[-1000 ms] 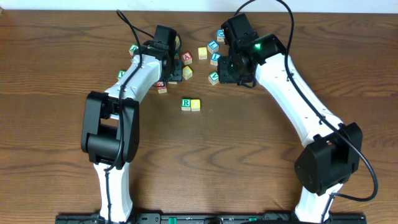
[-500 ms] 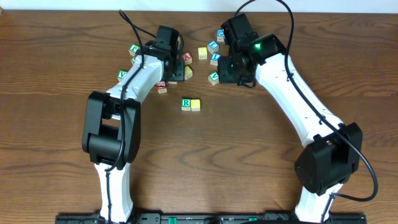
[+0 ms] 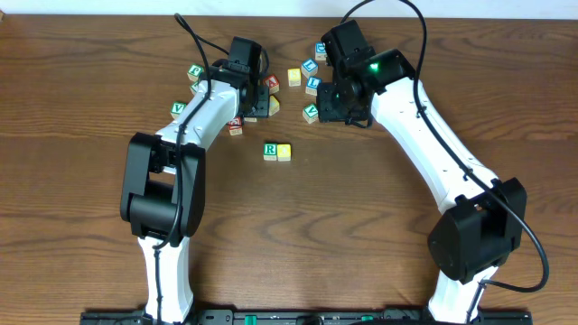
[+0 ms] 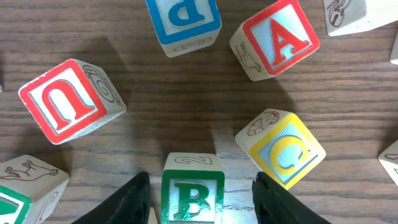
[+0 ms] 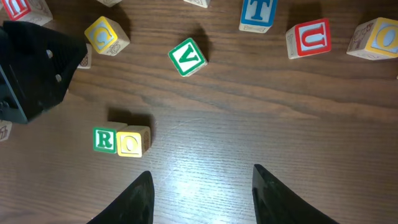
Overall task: Spell out ROBOT
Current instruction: 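Lower the left gripper and grasp the green B block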
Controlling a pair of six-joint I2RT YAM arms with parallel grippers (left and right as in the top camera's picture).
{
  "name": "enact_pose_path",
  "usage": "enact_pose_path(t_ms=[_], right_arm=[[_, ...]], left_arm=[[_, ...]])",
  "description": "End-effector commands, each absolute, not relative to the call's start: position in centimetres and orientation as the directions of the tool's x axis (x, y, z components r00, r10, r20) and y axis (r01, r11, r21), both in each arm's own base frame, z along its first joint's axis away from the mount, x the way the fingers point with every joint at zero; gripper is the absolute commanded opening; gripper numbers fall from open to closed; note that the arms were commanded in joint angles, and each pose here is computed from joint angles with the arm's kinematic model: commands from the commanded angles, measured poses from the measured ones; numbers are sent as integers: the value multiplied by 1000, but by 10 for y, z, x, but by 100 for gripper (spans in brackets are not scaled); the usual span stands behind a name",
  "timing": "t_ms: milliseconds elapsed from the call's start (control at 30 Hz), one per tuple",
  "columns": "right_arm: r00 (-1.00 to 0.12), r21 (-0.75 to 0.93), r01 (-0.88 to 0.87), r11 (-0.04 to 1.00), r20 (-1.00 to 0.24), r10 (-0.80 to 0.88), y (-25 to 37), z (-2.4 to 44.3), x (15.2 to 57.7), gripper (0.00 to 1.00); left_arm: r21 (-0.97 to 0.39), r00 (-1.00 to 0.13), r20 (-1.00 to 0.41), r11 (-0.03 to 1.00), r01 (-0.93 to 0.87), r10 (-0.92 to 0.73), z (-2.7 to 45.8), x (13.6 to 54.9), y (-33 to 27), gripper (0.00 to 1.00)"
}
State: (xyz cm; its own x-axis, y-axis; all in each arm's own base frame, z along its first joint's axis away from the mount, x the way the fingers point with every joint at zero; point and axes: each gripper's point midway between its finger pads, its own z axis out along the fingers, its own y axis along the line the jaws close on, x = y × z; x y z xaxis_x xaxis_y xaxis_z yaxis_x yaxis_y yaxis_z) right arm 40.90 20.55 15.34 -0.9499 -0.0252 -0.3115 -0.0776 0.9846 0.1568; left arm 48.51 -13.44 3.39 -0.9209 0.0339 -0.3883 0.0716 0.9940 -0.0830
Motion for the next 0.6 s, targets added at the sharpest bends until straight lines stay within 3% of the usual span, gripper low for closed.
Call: enact_pose_path(t_ms=[0, 300, 467, 567], right_arm=[[-943, 144, -90, 985, -331, -38, 206, 158, 413, 45], [-943, 144, -90, 986, -332, -37, 206, 158, 413, 46], [-943, 144, -89, 986, -332, -37, 205, 158, 413, 45], [-943, 144, -89, 986, -332, -37, 205, 158, 413, 46]], left_arm=[[-55, -932, -359, 996, 71, 47, 17, 478, -130, 52], [-57, -931, -361, 996, 68, 43, 12, 477, -129, 51], [-57, -931, -361, 996, 68, 43, 12, 477, -129, 38], [-57, -931, -362, 996, 68, 43, 13, 477, -129, 36]])
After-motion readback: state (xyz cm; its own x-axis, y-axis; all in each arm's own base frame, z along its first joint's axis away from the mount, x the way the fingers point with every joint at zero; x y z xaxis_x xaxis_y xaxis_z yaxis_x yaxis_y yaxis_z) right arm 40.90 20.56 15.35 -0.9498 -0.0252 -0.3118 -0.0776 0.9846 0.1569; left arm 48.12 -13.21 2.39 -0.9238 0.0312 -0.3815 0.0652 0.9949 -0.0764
